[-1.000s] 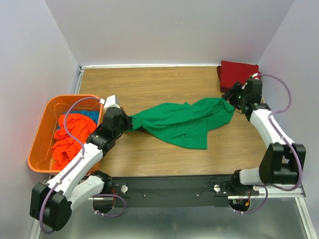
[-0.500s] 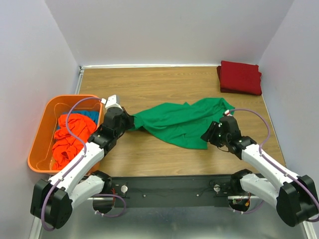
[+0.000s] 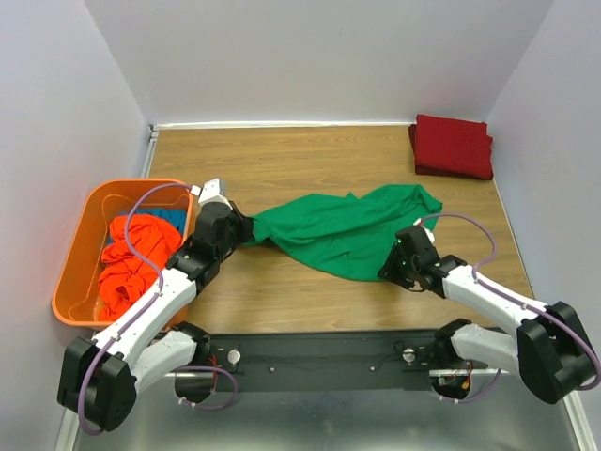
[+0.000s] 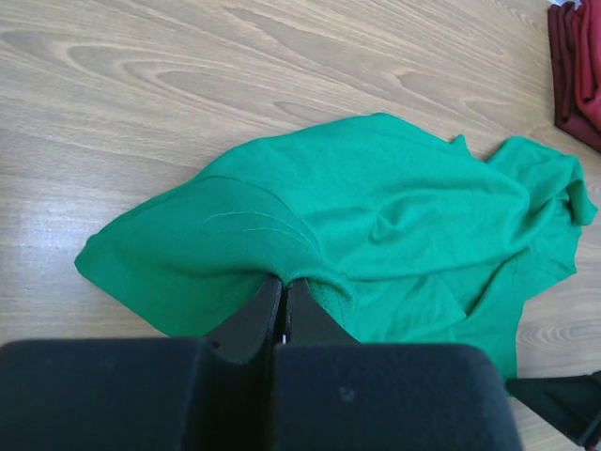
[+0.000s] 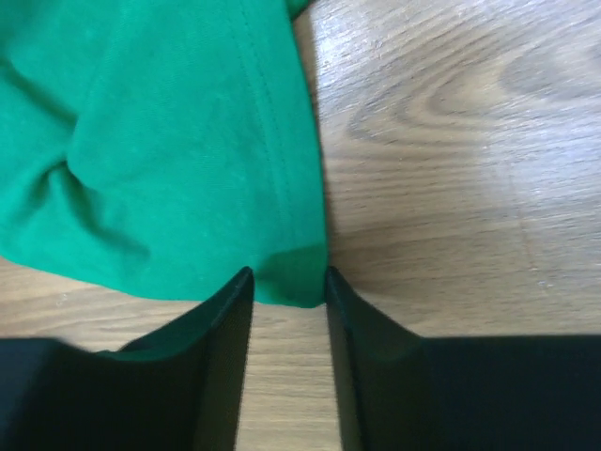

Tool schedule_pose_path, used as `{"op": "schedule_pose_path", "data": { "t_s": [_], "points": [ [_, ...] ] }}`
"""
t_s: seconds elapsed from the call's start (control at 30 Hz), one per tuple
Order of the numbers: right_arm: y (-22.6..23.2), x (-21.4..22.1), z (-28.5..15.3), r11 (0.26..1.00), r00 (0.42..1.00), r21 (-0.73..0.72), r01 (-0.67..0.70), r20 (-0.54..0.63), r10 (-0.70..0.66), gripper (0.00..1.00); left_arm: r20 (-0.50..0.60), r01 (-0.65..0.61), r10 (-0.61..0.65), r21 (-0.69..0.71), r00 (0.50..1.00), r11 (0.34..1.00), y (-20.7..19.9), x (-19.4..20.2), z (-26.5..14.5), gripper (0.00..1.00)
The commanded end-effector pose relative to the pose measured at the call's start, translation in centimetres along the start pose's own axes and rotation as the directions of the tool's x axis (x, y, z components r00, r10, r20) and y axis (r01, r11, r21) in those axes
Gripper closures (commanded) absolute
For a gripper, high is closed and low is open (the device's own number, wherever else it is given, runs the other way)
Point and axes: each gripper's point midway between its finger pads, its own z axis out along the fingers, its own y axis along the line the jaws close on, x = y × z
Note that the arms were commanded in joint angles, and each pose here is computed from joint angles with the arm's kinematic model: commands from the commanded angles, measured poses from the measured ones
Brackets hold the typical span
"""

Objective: Fold and stack the t-shirts
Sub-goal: Flatten the tshirt out

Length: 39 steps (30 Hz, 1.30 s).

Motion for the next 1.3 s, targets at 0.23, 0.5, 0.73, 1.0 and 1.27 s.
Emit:
{"op": "schedule_pose_path", "data": {
  "t_s": [0.23, 0.5, 0.73, 1.0, 1.27],
  "points": [
    [0.4, -2.9, -1.1, 0.998, 0.993, 0.064, -0.009, 0.116, 0.001, 0.99, -0.008, 0.002, -0.001, 0.063, 1.000, 0.998, -1.1, -0.1, 0.0, 1.00],
    [0.6, -16.2, -14.0, 0.977, 0.860, 0.207, -0.046, 0.506, -0.066, 0.99, -0.102, -0.026, 0.045, 0.179, 0.994, 0.983, -2.6, 2.5, -0.5, 1.00],
    [-0.9, -21.0, -19.3, 0.960, 0.776, 0.254, -0.120, 0.627, -0.069, 0.99, -0.234, -0.056, 0.122, 0.270, 0.964, 0.961, -4.4, 8.3, -1.6, 0.93],
    [-1.6, -22.6, -19.5, 0.940, 0.772, 0.316, -0.132, 0.627, -0.103, 0.99, -0.309, 0.035, 0.027, 0.195, 0.951, 0.980, -2.9, 12.1, -2.7, 0.56],
    [-0.4, -22.3, -17.2, 0.956, 0.817, 0.280, -0.083, 0.568, -0.095, 0.99, -0.255, 0.118, -0.128, -0.054, 0.958, 0.992, 1.2, 11.7, -2.7, 0.54]
  ]
}}
